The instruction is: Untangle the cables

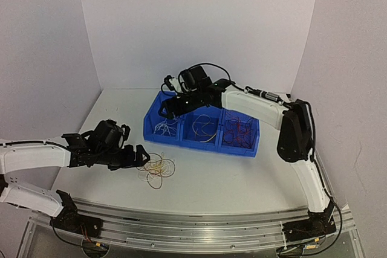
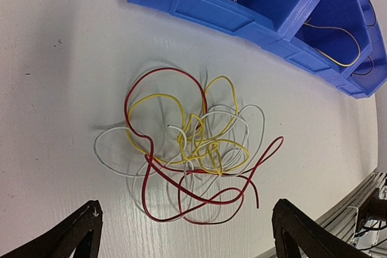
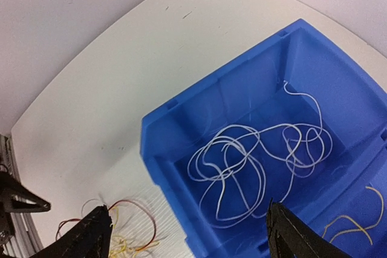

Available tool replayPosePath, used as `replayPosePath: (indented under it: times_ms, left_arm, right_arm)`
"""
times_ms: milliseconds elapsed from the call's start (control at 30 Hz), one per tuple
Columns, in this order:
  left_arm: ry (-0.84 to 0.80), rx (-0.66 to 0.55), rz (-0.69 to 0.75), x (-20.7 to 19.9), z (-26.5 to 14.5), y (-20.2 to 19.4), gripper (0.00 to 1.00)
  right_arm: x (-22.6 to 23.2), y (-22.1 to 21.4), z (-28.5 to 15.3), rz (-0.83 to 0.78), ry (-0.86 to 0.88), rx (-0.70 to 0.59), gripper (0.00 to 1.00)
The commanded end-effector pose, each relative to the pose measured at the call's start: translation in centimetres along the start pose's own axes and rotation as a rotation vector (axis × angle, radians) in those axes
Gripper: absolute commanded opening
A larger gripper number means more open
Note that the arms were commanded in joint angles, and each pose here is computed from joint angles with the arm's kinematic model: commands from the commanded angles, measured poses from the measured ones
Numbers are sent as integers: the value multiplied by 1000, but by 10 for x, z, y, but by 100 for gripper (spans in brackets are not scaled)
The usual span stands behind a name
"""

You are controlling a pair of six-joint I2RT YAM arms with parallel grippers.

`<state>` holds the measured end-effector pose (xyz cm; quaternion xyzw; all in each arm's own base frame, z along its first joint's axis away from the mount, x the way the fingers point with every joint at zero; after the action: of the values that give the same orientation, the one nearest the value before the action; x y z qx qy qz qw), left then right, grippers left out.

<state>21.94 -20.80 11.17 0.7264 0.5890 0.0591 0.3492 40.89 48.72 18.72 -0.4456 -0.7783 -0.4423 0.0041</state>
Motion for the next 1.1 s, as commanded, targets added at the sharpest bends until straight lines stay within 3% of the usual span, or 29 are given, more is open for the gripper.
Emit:
replayPosePath:
  times_ms: [0, 200, 333, 533, 767, 833, 900, 1033, 1067]
  left_arm:
    - [-60, -30, 13, -15, 10, 11, 96]
    - [-115, 13, 35, -26, 22, 9, 91]
    - [-149, 26, 17, -25, 19, -3, 90]
    - [-227, -5, 8, -28, 8, -12, 90]
    - [-181, 20, 6, -19, 12, -19, 87]
    - [-178, 23, -3, -19, 15, -19, 86]
    - [-174, 22, -12, -18, 19, -19, 85]
    - [-154, 6, -31, -18, 27, -12, 84]
    - [-140, 4, -38, -17, 30, -11, 83]
  right_arm:
    - [55, -10, -63, -69, 85, -2, 85]
    - [82, -105, -88, -283, 183, 186, 83]
    - [69, -148, -81, -321, 197, 291, 82]
    - [55, -167, -46, -331, 164, 352, 79]
    - [37, -159, 2, -357, 57, 330, 70]
    - [37, -160, 9, -353, 58, 333, 64]
    - [39, -159, 11, -346, 61, 330, 50]
    - [46, -152, 8, -307, 83, 316, 2]
    - [48, -150, 5, -293, 88, 311, 0]
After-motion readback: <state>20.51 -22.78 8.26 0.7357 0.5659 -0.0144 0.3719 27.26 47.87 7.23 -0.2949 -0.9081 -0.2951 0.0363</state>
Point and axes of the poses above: each gripper's point midway between its finger pads, its own z axis out along the fingers, its own x axis along the line the jaws close on, y = z × x, the point moved 2 cm from there along -z, back along the fingers, and after that the axes turned 13 degrees about z, right-handed, at the moved point
